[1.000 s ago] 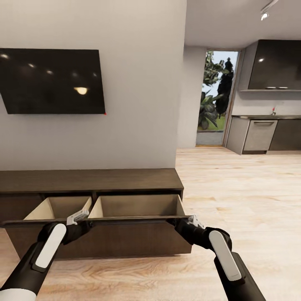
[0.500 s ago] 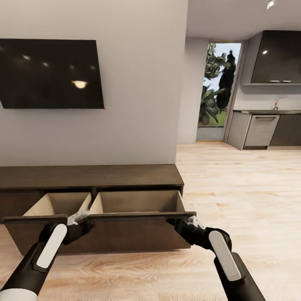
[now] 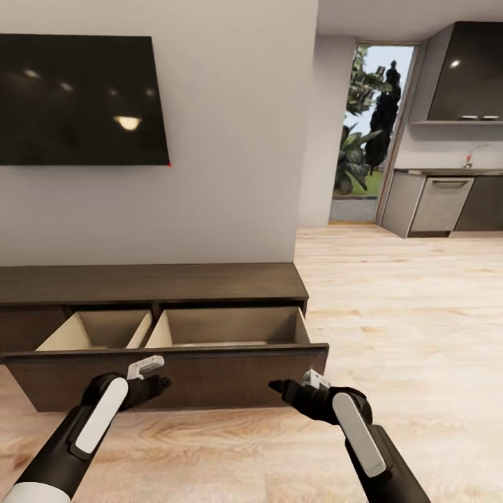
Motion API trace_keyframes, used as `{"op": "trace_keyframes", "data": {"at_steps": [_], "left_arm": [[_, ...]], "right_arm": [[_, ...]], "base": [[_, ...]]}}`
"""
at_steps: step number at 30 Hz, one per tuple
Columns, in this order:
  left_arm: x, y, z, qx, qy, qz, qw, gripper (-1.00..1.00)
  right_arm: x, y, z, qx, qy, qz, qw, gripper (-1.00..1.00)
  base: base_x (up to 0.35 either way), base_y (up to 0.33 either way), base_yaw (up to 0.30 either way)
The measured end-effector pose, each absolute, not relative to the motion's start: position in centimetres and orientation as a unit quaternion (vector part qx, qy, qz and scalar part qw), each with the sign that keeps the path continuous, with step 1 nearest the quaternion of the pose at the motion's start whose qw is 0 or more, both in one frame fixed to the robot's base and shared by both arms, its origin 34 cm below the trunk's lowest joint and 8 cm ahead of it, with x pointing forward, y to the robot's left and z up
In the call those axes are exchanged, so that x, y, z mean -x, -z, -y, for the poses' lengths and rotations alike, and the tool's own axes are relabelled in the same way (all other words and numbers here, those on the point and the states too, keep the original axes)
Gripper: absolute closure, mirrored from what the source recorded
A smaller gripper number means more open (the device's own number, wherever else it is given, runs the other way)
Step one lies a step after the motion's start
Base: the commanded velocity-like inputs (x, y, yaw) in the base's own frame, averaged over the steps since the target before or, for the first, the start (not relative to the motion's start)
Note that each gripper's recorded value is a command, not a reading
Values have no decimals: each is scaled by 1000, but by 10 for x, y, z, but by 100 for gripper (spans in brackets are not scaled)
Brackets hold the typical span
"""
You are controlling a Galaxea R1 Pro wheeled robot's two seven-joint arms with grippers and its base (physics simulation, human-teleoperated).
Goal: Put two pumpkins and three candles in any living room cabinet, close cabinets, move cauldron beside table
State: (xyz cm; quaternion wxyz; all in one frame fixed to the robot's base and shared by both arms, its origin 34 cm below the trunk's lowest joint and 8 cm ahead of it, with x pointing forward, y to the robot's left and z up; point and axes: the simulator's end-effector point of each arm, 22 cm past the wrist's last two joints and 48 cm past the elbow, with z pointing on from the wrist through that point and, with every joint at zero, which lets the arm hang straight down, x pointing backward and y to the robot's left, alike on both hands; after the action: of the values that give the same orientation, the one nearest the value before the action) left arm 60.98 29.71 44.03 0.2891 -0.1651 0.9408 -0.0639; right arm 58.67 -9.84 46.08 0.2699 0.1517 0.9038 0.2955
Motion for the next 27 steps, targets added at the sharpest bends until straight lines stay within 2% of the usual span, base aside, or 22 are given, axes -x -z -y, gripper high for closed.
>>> {"op": "trace_keyframes", "data": {"at_steps": [14, 22, 27], "left_arm": [[-607, -410, -297, 169, 59, -947, 267, -100], [-608, -377, -307, 169, 15, -945, 280, -100], [-611, -364, -317, 168, -14, -940, 295, -100]], "right_arm": [[-585, -421, 107, -125, -232, -927, 266, -100], [-601, -394, 133, -107, -138, -929, 326, -100], [-603, -378, 125, -81, -109, -924, 356, -100]], "base": [[0, 0, 0], [0, 0, 0], [0, 0, 0]]}}
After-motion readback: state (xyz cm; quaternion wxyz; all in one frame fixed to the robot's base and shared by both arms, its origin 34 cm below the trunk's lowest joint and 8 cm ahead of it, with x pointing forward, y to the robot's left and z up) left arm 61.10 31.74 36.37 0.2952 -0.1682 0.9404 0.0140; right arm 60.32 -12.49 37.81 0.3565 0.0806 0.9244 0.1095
